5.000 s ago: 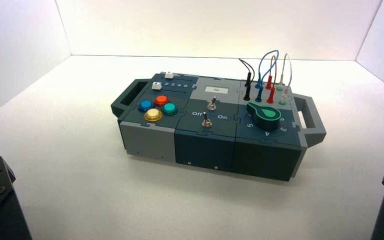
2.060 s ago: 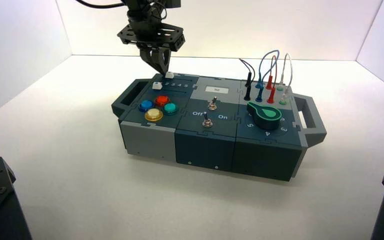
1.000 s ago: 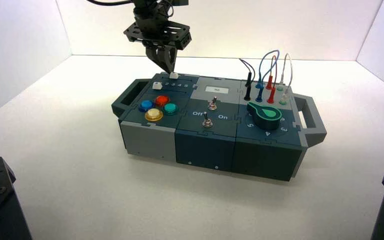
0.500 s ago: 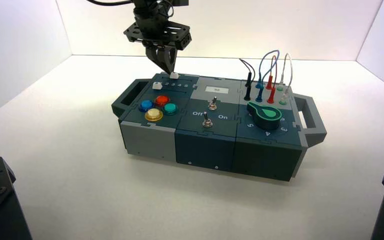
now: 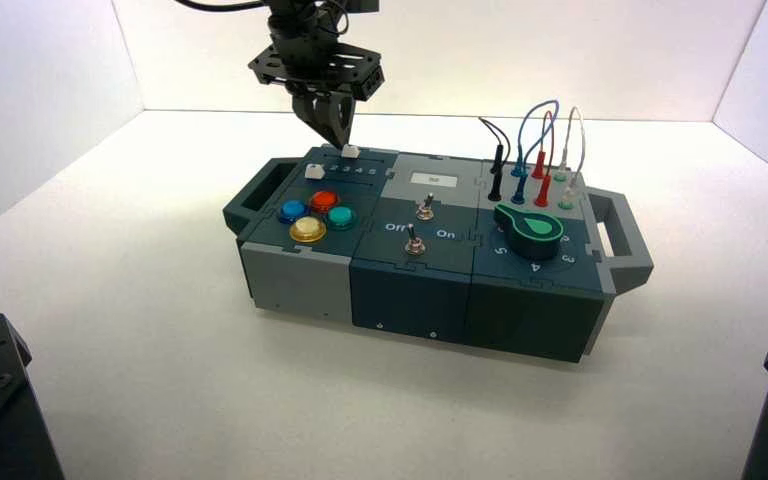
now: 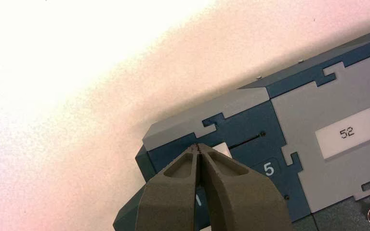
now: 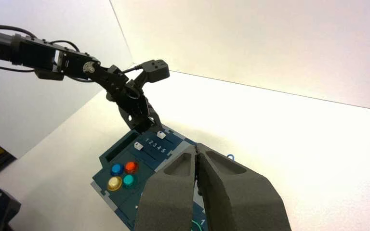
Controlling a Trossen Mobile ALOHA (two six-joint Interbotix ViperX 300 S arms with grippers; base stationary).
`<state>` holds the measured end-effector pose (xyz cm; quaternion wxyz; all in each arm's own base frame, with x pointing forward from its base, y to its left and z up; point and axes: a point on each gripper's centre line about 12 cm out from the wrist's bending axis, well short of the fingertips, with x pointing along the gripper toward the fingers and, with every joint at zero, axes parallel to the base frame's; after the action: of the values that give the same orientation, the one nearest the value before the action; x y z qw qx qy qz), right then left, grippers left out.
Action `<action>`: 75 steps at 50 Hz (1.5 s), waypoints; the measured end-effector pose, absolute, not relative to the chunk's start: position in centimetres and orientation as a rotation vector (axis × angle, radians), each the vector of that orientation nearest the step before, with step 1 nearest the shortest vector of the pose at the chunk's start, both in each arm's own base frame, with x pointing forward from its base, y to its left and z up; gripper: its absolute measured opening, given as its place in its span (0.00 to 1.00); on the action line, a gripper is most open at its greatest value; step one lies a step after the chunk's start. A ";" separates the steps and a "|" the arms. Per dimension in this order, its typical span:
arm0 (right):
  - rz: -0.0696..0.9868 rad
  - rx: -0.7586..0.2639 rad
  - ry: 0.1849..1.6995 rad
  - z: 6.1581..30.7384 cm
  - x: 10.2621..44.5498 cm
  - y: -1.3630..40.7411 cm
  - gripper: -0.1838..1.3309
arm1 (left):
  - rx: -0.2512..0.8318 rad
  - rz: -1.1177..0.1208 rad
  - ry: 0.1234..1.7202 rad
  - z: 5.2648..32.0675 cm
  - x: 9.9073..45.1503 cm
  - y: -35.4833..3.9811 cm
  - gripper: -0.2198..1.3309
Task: Move the top slider to position 3.
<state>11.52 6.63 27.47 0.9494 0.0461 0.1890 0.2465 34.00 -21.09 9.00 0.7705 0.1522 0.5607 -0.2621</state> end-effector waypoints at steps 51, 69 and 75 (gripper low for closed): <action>0.501 0.102 0.372 27.7 11.4 6.5 0.03 | 0.309 -0.482 1.213 9.7 35.6 -16.7 0.04; 0.502 0.101 0.377 27.6 11.3 6.5 0.03 | 0.275 -0.465 1.091 15.1 34.4 -15.3 0.03; 0.504 0.101 0.382 27.6 11.3 6.6 0.03 | 0.265 -0.463 1.071 16.1 33.8 -15.1 0.03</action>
<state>11.26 6.55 27.56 0.9492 0.0496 0.1877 0.2475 33.75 -15.07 16.07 0.8264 0.1246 0.5040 -0.2179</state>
